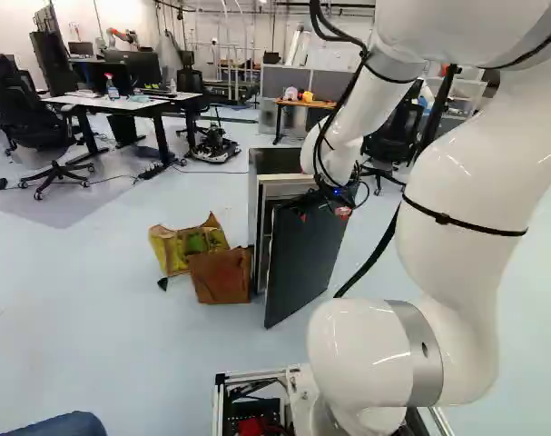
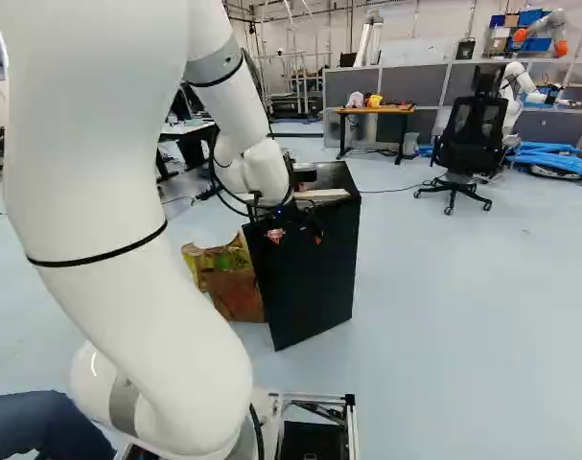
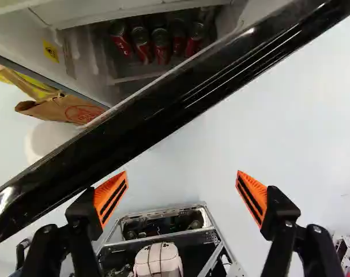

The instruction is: Grab a drink from the fridge

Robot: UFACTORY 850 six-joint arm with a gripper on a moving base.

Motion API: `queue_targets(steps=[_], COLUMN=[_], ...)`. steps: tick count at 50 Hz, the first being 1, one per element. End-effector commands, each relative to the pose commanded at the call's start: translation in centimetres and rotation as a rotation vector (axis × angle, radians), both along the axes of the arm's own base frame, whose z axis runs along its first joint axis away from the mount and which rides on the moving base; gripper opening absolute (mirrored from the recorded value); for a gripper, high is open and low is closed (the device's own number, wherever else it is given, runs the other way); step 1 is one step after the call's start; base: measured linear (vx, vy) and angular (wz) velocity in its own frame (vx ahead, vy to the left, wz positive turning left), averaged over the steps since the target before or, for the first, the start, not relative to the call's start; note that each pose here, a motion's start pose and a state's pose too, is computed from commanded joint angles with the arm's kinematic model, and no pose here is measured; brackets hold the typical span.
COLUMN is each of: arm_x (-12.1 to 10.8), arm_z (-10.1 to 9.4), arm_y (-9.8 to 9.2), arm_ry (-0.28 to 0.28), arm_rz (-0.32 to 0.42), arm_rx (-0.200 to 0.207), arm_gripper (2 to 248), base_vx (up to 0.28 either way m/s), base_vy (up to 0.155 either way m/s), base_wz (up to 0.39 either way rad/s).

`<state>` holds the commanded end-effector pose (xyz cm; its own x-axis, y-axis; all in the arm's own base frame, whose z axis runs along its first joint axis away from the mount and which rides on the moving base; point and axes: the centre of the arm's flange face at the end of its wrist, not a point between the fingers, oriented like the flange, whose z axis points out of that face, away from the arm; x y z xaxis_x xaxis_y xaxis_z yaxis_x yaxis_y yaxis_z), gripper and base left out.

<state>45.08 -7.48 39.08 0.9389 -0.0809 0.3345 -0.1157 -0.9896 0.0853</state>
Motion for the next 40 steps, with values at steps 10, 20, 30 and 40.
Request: queue_targets(steps=[10, 20, 30, 40], arm_x=[1.2, 2.5, 3.6, 4.6], arm_z=[0.0, 0.1, 0.1, 0.2], arm_y=[0.4, 0.8, 1.2, 1.5], arm_ry=[-0.018, -0.037, -0.056, -0.071], arm_rz=[0.023, 0.045, 0.065, 0.083], arm_rx=[-0.004, -0.008, -0.012, -0.016], arm_gripper=[247, 247, 247, 247], base_vx=[0.0, 0.0, 0.0, 0.0], base_vy=[0.0, 0.0, 0.0, 0.0], base_wz=[0.0, 0.0, 0.0, 0.0])
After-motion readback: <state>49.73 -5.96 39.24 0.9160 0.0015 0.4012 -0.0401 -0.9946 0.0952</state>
